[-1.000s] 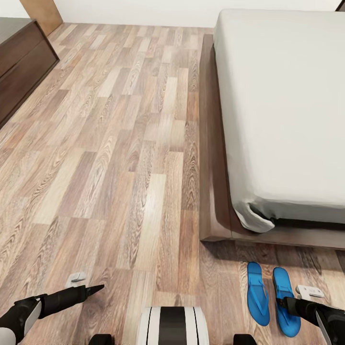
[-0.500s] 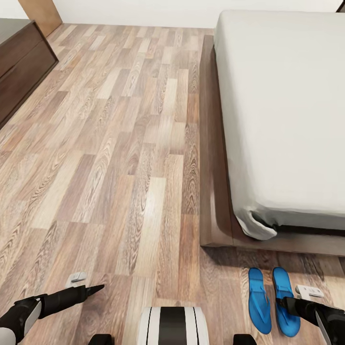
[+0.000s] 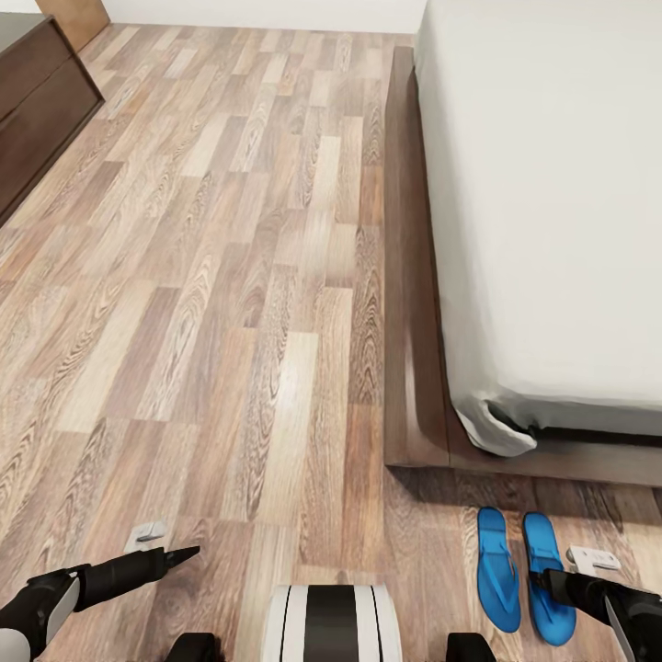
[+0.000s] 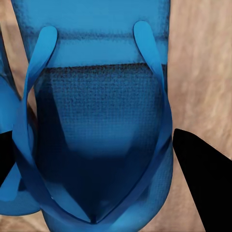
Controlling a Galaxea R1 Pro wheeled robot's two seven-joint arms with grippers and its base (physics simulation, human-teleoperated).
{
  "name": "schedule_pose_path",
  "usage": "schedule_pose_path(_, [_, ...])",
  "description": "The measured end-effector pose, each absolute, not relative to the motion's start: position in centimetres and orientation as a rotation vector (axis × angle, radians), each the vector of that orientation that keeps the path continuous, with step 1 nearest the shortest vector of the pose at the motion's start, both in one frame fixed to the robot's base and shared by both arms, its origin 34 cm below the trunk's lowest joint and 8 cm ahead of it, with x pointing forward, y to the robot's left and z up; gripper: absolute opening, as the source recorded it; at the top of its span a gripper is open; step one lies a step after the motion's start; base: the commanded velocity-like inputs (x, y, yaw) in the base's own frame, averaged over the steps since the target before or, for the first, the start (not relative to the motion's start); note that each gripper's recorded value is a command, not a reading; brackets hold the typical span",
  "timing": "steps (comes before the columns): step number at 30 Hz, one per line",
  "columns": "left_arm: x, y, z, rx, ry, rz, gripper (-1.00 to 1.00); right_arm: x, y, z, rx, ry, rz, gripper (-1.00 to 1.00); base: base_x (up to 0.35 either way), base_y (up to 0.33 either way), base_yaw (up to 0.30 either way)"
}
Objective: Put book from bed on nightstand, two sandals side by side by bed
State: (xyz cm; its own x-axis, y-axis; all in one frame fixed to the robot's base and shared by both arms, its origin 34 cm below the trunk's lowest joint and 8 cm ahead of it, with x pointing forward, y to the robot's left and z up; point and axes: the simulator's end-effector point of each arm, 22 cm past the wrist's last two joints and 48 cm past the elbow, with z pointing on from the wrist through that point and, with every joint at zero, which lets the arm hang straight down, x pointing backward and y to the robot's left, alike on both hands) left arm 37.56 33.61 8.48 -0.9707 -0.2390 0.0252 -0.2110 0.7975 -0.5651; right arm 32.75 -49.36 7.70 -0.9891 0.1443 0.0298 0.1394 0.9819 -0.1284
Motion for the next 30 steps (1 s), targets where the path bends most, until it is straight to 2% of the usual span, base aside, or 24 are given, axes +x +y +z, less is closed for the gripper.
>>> schedule_pose_path(12, [37.6,33.6,8.5,-0.366,2.932,-0.915,1.0,36.5,-49.8,7.9,-0.097,-3.257,0.229,-1.0,0.0,0.0,0.0])
schedule_pose_path(30, [35.9,33.6,7.2,-0.389,2.971,-0.918,1.0,34.8,-49.7,6.7,-0.088,-3.222,0.221,-1.0,0.0,0.0,0.0])
